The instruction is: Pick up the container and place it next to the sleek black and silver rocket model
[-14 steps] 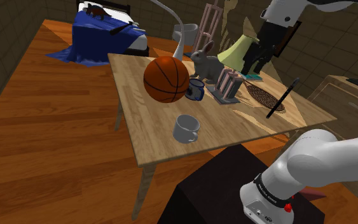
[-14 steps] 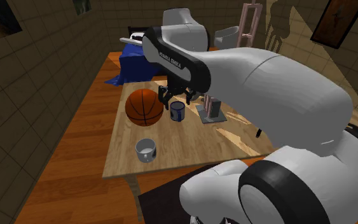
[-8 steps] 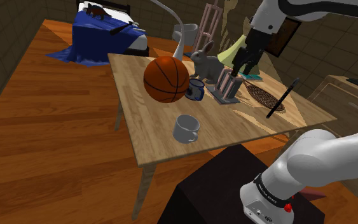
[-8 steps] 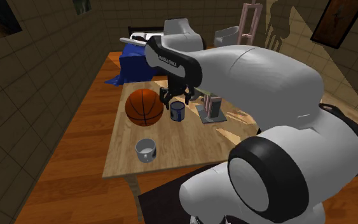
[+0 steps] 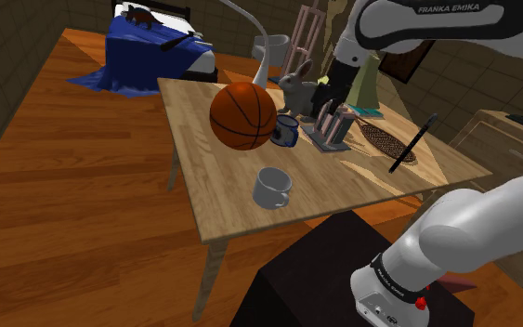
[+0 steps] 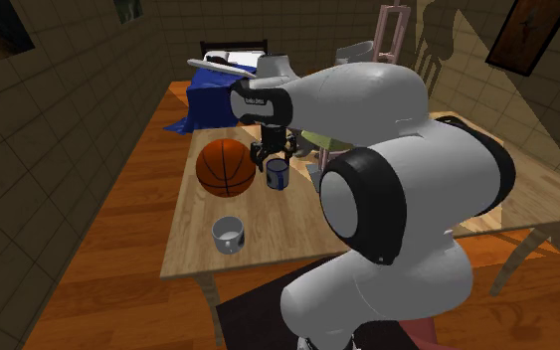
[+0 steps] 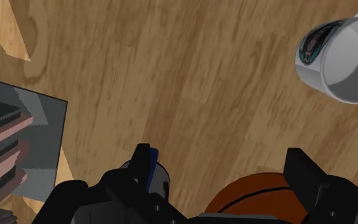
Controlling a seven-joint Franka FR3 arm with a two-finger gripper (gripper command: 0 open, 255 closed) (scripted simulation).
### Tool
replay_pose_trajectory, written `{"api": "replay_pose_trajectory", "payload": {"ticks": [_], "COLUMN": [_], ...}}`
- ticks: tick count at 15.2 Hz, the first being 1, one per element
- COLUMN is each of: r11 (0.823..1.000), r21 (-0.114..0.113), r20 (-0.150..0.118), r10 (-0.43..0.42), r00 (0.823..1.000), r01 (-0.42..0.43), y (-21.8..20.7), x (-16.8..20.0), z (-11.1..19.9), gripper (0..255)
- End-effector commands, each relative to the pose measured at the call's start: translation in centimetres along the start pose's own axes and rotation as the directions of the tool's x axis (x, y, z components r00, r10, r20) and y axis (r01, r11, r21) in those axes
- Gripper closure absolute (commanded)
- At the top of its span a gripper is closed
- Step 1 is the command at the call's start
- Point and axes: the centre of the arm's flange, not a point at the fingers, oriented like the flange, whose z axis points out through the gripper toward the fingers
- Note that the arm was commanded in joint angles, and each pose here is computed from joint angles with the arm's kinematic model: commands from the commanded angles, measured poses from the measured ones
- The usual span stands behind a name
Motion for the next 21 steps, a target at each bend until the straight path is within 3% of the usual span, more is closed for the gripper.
{"api": "replay_pose_trajectory", "payload": {"ticks": [1,15,21], "r11": [1.000,0.998,0.998], "r21": [-0.001,-0.003,-0.003], "r20": [-0.007,-0.041,-0.043], "r10": [-0.007,-0.056,-0.058], "r00": [1.000,0.998,0.997], "r01": [0.007,0.056,0.058], "y": [0.7,4.8,5.0], "x": [2.0,16.0,16.8], "z": [1.5,12.1,15.1], "gripper": [0,0,0]}}
